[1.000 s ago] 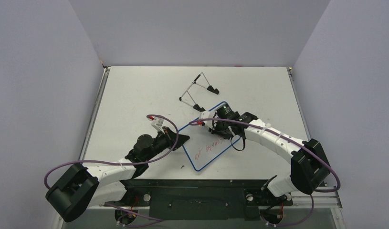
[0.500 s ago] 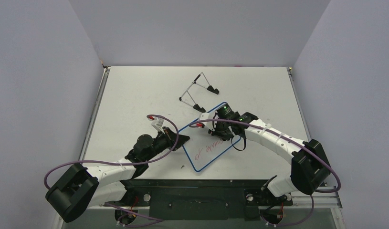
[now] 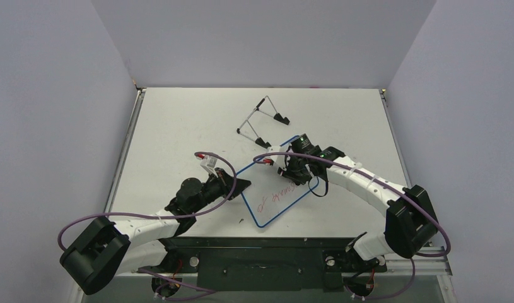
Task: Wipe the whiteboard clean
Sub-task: Erase the whiteboard at the center of the board.
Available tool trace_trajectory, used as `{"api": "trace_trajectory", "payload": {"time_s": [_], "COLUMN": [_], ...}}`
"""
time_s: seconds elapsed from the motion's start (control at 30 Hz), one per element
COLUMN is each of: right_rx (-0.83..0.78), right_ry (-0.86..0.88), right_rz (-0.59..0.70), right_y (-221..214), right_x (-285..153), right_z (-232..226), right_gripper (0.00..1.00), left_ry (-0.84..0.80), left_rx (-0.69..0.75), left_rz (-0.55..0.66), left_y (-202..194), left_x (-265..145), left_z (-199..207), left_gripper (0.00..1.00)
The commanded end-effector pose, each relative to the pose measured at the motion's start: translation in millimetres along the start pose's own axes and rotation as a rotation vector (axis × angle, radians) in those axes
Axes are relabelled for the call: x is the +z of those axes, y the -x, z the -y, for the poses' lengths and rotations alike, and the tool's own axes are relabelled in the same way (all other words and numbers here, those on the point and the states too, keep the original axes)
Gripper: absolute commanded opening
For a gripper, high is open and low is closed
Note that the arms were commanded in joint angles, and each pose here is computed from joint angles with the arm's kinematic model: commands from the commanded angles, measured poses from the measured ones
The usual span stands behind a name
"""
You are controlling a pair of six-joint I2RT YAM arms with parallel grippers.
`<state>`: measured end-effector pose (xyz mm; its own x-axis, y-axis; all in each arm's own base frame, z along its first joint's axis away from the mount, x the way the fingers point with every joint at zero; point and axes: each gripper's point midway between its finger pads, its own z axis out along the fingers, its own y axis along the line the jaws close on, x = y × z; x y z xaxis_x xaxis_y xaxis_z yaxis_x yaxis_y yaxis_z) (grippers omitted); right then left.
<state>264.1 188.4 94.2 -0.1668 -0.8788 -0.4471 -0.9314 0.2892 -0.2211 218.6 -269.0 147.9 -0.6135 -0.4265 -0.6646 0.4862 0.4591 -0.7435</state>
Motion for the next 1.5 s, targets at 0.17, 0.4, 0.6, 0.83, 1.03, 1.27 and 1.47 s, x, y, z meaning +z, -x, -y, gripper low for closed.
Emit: {"api": "trace_trajectory", "payload": {"time_s": [0.17, 0.4, 0.6, 0.83, 1.03, 1.27, 1.47], "right_rx": [-0.025, 0.039, 0.173, -0.06, 0.152, 0.227, 0.005], "right_ry": [-0.02, -0.092, -0.204, 0.054, -0.223, -0.262, 0.027], "right_rz": [0.079, 0.087, 0.113, 0.129, 0.132, 0.107, 0.158], "right_y": [21.0, 23.0, 5.7, 26.1, 21.0, 5.6, 28.3], "right_x": [-3.7, -5.2, -16.6, -6.8, -13.3, -13.7, -10.5], "right_z": [0.9, 21.1, 53.6, -11.8, 51.2, 65.3, -0.6], "right_gripper": [0.0, 0.0, 0.0, 0.0, 0.0, 0.0, 0.0], "left_ry": [-0.171, -0.171, -0.178, -0.188, -0.185, -0.205, -0.211], "left_rx": [0.056, 0.063, 0.069, 0.064, 0.066, 0.072, 0.07], "left_rz": [-0.016, -0.016, -0.023, -0.021, -0.022, -0.035, -0.039], "left_y": [10.1, 10.5, 9.1, 9.1, 8.8, 7.6, 6.2], "left_x": [3.3, 0.9, 2.4, 2.3, 0.4, 4.0, 2.7], "left_z": [44.4, 45.2, 45.5, 46.9, 46.5, 49.7, 50.7], "left_gripper": [0.0, 0.0, 0.0, 0.0, 0.0, 0.0, 0.0]}}
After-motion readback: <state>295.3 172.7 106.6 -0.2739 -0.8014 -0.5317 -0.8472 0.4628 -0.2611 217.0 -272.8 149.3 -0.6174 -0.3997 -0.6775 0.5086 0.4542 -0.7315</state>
